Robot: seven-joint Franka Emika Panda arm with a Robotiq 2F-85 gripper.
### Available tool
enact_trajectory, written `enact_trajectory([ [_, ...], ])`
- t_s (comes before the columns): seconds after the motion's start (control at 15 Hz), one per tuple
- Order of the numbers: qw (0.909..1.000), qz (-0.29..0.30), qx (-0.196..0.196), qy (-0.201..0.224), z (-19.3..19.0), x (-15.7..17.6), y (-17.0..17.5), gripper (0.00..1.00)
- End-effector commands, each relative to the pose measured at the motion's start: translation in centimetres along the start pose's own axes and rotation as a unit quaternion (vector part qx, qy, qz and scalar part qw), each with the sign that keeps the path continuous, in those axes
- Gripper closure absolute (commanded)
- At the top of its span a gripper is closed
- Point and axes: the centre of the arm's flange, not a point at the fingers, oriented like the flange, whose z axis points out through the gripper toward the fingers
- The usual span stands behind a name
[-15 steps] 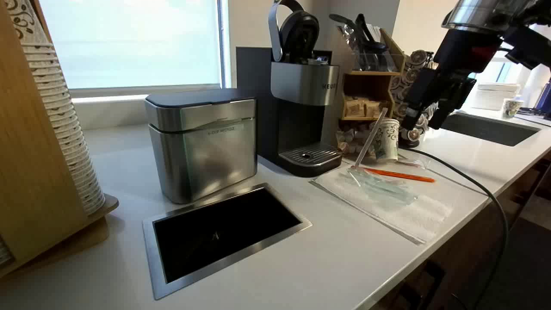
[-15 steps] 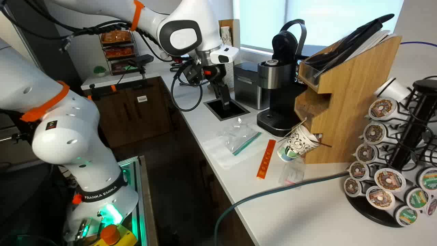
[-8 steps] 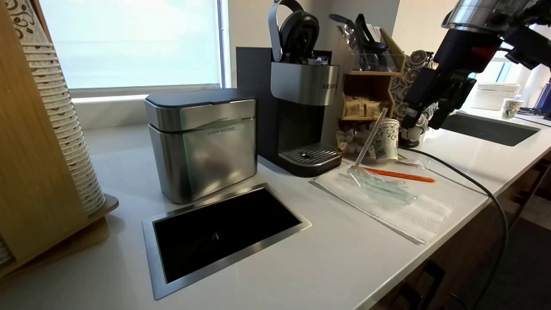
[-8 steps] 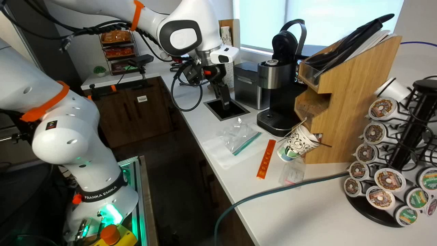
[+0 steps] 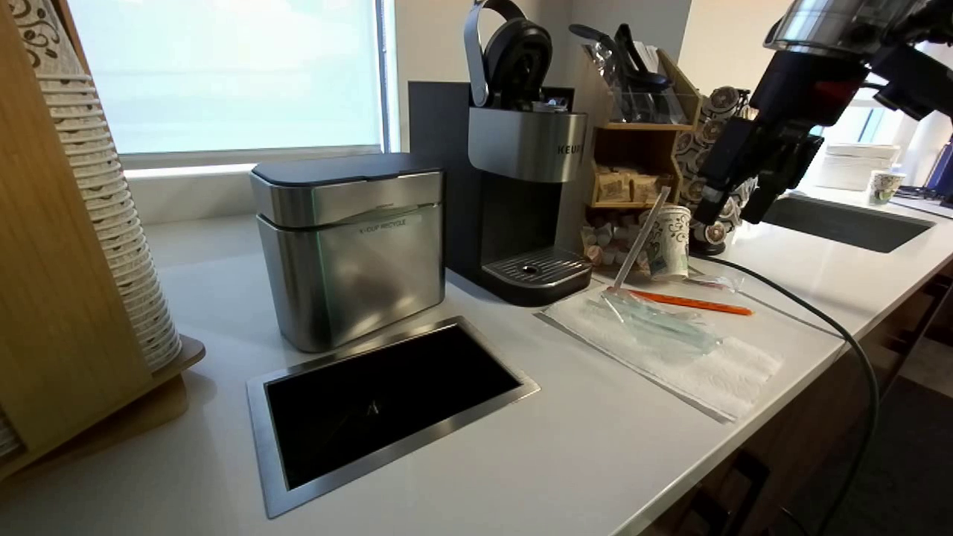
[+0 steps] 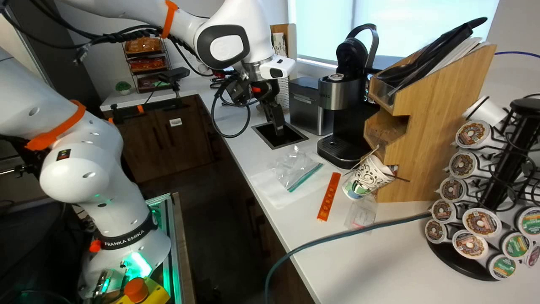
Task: Move the cup to the left and put the straw in the cup
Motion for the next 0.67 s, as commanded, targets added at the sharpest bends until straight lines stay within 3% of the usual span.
enact_trajectory([
  [0.0, 1.0000, 0.000, 0.000, 0.000, 0.0, 0.0, 0.0, 0.00],
  [0.47, 1.0000, 0.000, 0.000, 0.000, 0.0, 0.0, 0.0, 0.00],
  [0.6, 0.9960, 0.080, -0.008, 0.039, -0.7, 1.4, 1.9, 0.00],
])
